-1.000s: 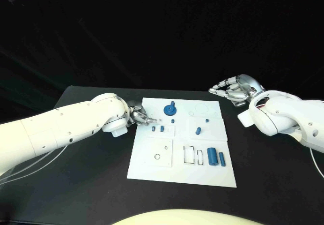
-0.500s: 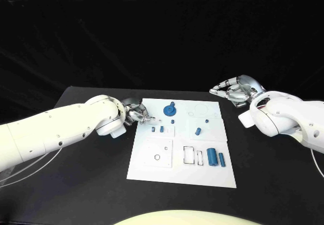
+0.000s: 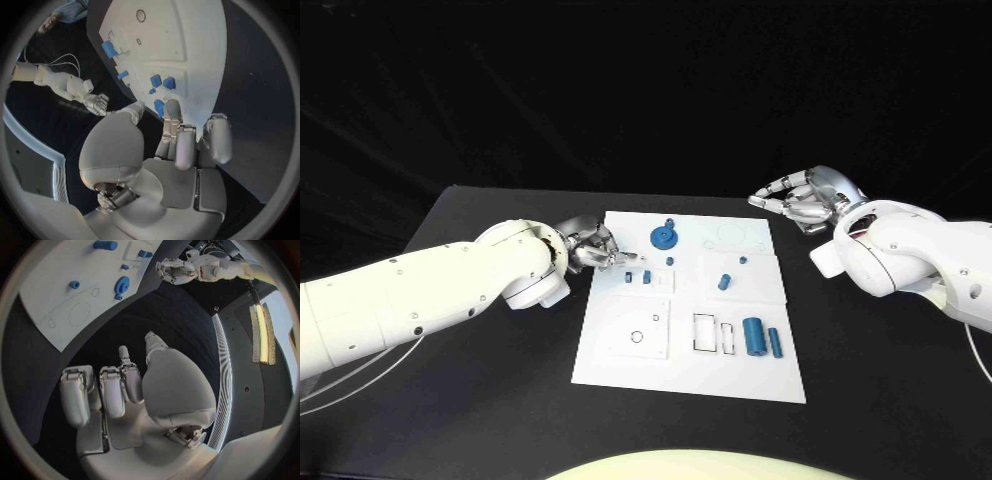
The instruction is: Assemble the parts on the task board
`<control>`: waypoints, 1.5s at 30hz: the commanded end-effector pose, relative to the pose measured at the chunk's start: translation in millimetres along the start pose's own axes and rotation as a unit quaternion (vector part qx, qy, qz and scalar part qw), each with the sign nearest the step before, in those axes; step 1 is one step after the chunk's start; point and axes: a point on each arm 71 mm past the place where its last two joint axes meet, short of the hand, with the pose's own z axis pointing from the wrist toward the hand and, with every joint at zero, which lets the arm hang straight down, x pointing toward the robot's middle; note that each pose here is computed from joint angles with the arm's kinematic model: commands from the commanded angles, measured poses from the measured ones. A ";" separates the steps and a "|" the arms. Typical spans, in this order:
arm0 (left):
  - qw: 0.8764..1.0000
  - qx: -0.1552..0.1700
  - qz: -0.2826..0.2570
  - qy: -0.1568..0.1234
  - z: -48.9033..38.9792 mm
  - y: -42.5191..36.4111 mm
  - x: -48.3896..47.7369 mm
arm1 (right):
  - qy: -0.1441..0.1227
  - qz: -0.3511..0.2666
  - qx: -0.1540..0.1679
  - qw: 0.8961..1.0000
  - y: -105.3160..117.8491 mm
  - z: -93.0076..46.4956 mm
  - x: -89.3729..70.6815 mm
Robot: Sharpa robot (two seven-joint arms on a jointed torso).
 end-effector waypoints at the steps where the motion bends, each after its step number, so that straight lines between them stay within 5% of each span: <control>1: 0.999 -0.025 0.038 -0.014 -0.4 2.3 2.6 | 0.003 -0.004 -0.006 1.000 0.4 0.0 1.1; 18: 0.997 -0.041 0.060 0.014 5.8 0.0 18.4 | -0.003 -0.004 -0.009 1.000 0.2 -0.1 0.7; 45: 0.997 -0.042 0.050 0.041 11.1 -1.2 24.5 | -0.006 -0.003 -0.013 1.000 0.6 -0.3 0.1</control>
